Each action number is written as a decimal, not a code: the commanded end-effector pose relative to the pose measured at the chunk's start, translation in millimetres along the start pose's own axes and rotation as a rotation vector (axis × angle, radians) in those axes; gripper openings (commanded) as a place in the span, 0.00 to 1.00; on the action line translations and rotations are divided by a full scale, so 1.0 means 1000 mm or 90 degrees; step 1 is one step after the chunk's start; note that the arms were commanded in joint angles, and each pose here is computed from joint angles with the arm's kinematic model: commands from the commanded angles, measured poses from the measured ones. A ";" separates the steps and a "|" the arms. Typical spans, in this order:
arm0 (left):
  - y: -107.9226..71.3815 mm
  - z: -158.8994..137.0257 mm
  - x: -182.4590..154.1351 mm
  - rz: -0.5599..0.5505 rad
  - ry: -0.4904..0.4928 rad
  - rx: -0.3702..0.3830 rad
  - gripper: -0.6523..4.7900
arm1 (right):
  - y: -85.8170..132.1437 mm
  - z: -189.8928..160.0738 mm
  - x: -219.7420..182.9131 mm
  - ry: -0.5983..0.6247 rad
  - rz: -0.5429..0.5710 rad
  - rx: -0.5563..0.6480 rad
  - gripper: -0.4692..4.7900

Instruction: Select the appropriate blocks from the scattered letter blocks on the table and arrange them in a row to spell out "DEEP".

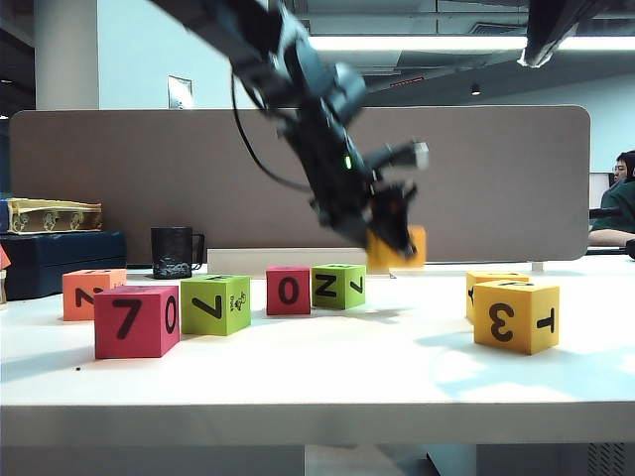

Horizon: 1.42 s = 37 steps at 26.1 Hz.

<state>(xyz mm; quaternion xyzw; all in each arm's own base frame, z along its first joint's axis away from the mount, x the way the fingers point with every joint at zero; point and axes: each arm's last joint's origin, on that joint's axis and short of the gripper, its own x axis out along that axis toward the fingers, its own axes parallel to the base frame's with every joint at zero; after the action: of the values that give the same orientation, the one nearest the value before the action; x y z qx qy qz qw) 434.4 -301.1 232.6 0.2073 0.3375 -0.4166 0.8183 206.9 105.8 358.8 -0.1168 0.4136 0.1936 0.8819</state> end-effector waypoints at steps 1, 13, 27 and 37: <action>-0.003 0.009 -0.032 0.050 0.028 -0.099 0.61 | 0.000 0.002 -0.002 -0.015 0.001 -0.001 0.09; -0.015 -0.013 -0.072 0.109 0.234 -0.299 0.61 | 0.000 0.002 -0.002 -0.015 0.001 -0.001 0.09; -0.033 -0.028 -0.052 0.172 0.330 -0.407 0.61 | 0.000 0.001 -0.002 -0.008 0.001 -0.001 0.09; -0.033 -0.044 -0.034 0.189 0.380 -0.408 0.61 | 0.000 -0.002 -0.002 0.010 0.001 -0.002 0.09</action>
<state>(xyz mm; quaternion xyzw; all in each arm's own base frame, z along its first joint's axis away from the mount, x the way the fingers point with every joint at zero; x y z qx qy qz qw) 377.2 -273.9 224.8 0.0984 0.6360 -0.0938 0.7596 205.0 104.8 357.1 -0.1201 0.4257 0.1924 0.8760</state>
